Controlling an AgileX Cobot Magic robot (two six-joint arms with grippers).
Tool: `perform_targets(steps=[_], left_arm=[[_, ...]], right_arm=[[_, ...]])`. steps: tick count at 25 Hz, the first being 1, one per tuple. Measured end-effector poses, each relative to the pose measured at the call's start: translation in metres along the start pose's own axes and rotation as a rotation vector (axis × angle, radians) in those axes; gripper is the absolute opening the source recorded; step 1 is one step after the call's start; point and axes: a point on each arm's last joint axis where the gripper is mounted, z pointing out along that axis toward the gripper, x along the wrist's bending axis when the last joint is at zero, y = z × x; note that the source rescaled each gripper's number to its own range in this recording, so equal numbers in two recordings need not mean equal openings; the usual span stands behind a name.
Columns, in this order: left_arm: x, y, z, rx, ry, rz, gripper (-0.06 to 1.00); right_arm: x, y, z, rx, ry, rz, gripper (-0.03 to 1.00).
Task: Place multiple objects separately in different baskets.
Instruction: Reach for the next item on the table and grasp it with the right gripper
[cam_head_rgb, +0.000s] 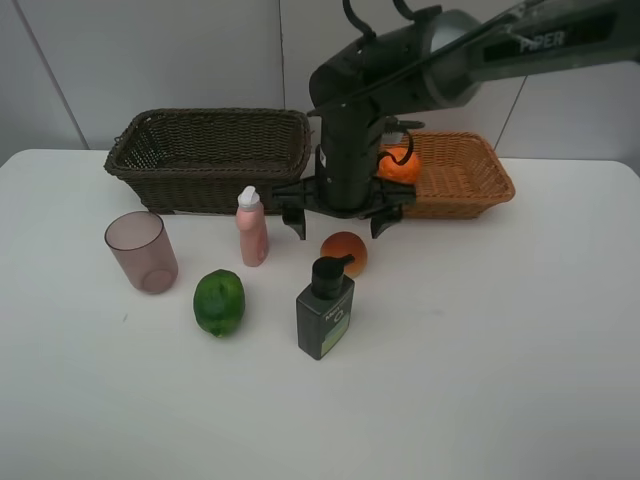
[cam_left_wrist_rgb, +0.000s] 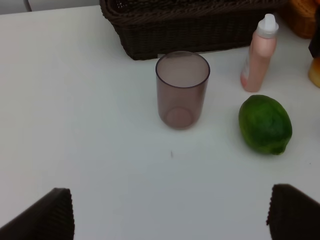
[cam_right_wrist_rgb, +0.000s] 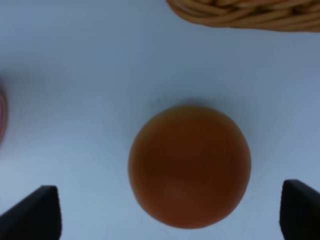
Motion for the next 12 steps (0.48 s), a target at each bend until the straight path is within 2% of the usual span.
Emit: perform_targets(steps=[7,12], left_arm=[[0.000,0.000,0.000,0.000,0.000,0.000,1.00],[0.000,0.000,0.000,0.000,0.000,0.000,1.00]], right_arm=[[0.001,-0.004,0.013,-0.066,0.057,0.035,0.92],[-0.001,-0.001,0.013,-0.097,0.037,0.039,0.92]])
